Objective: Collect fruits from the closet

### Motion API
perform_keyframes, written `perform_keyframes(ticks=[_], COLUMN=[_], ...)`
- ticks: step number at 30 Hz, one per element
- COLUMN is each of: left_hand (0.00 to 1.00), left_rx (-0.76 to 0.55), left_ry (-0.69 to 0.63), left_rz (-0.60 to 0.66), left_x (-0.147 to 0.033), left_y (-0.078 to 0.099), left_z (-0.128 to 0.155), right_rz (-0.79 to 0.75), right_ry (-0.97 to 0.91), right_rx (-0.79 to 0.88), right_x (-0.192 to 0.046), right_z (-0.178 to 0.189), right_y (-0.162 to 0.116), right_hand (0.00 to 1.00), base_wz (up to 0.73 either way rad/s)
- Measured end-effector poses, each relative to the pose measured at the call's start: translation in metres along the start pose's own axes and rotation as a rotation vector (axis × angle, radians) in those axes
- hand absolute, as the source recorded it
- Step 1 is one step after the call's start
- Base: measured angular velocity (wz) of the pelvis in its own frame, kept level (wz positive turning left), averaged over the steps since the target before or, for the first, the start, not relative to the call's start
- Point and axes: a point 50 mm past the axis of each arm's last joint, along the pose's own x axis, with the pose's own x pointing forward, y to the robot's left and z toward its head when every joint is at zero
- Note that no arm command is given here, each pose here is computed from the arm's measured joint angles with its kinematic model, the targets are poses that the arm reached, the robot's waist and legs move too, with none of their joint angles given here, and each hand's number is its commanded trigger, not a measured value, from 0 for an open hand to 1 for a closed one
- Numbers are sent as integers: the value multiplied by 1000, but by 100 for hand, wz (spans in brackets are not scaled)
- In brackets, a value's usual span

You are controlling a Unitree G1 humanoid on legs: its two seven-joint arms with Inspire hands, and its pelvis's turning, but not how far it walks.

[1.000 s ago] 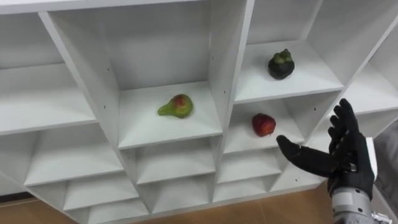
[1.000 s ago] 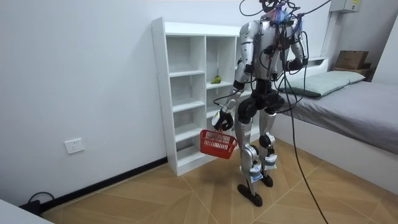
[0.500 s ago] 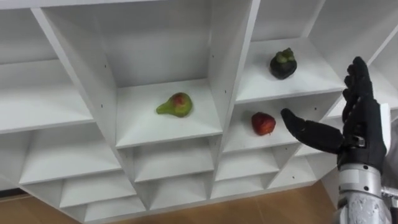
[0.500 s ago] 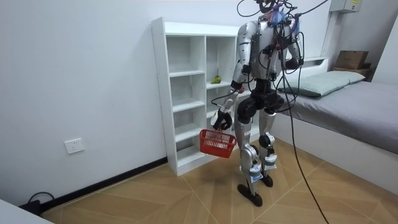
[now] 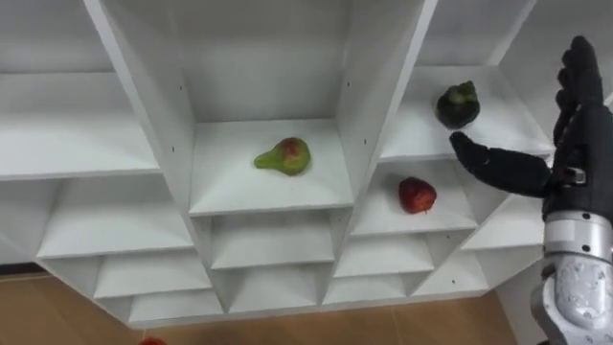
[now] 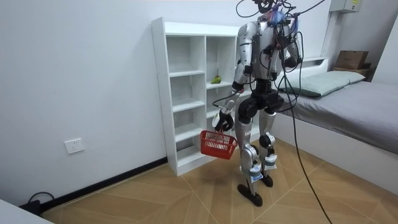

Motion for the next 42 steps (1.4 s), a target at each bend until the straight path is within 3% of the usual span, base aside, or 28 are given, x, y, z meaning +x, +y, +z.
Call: perform_keyframes(ticks=[9,25,42], left_hand=[100,100,100], left_rx=[-8,-18,-16], left_ry=[-11,-28,38], left_rz=[27,62,65], left_x=[1,-1,-3], left_y=[7,16,16], left_z=[3,3,-9], right_rz=[-65,-114,-25], right_ry=[35,63,219], right_rx=[83,57,-2], right_x=[24,62,61], right_z=[-4,-7,-38], right_y=[-12,-19,-8], right_hand=[0,0,0], base_wz=[8,3,3])
